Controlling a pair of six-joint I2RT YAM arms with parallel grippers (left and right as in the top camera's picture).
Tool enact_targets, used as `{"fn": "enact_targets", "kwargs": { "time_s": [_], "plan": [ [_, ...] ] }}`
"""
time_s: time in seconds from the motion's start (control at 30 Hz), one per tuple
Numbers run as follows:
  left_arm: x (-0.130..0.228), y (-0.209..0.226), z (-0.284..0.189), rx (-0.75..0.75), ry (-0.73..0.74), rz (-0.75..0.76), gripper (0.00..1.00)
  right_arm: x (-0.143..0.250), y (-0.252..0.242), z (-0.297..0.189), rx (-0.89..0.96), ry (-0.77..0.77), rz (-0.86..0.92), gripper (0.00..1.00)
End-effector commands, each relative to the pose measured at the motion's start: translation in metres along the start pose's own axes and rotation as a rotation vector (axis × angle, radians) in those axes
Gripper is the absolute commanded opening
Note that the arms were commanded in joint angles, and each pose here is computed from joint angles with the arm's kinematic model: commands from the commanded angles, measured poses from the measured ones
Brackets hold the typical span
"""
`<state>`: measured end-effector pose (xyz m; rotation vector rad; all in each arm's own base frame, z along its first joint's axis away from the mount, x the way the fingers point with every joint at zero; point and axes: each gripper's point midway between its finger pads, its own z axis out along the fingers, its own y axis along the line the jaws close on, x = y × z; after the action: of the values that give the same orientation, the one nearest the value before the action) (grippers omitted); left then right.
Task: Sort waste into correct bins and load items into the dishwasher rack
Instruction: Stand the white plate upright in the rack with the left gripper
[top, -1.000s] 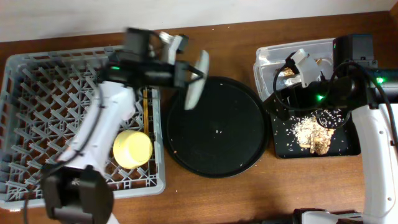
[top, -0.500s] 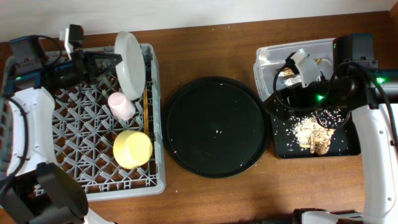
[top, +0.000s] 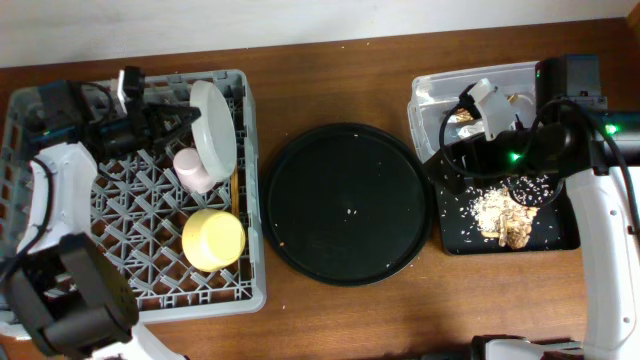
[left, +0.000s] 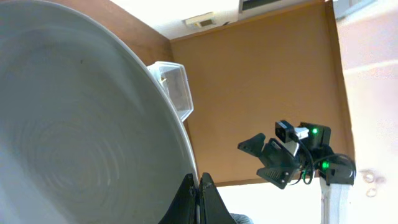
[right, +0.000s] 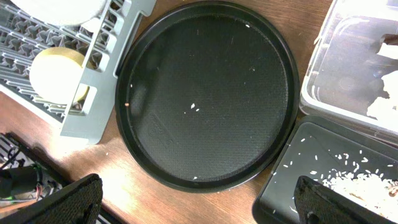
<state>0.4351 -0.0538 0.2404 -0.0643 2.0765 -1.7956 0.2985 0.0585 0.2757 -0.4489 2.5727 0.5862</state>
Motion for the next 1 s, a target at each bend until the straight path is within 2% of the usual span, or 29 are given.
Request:
{"fn": "enact_targets", "kwargs": {
  "time_s": [0.0, 0.13, 0.27, 0.3, 0.37, 0.4, 0.47, 0.7, 0.77, 0.8, 0.9, 0.97],
  "plan": [
    [0.001, 0.025, 0.003, 0.011, 0.009, -0.023, 0.0, 0.0, -0.001, 0.001, -0.001, 0.0, 0.007, 0.99],
    [0.004, 0.049, 0.006, 0.036, 0.018, -0.088, 0.0, 0.0, 0.0, 0.001, -0.002, 0.0, 0.007, 0.98],
    [0.004, 0.056, 0.006, 0.021, 0.016, -0.064, 0.0, 0.0, -0.001, 0.001, -0.001, 0.0, 0.007, 0.99],
    [0.003, 0.062, 0.006, -0.015, 0.013, -0.065, 0.02, 0.0, 0.0, 0.001, -0.002, 0.0, 0.007, 0.99],
    [0.003, 0.072, 0.006, -0.073, 0.007, -0.066, 0.51, 0.0, -0.001, 0.001, -0.001, 0.0, 0.007, 0.99],
    [0.003, 0.072, 0.006, -0.073, 0.007, -0.07, 0.69, 0.0, 0.0, 0.001, -0.002, 0.0, 0.007, 0.99],
    [0.002, 0.071, 0.005, -0.073, 0.005, -0.081, 0.75, 0.0, 0.0, 0.001, -0.002, 0.0, 0.007, 0.99],
    [-0.033, 0.031, -0.033, -0.11, -0.1, -0.004, 0.78, 0.0, -0.001, 0.001, -0.001, 0.0, 0.007, 0.99],
    [-0.036, 0.006, -0.041, -0.14, -0.127, 0.054, 0.77, 0.0, 0.0, 0.001, -0.002, 0.0, 0.007, 0.99],
    [-0.034, -0.013, -0.041, -0.139, -0.131, 0.096, 0.66, 0.0, -0.001, 0.001, -0.001, 0.0, 0.007, 0.99],
    [-0.023, -0.056, -0.022, -0.237, -0.133, 0.233, 0.0, 0.0, -0.001, 0.001, -0.001, 0.0, 0.007, 0.99],
    [-0.005, -0.066, 0.018, -0.434, -0.113, 0.323, 0.0, 0.0, -0.001, 0.001, -0.001, 0.0, 0.007, 0.99]
  ]
}}
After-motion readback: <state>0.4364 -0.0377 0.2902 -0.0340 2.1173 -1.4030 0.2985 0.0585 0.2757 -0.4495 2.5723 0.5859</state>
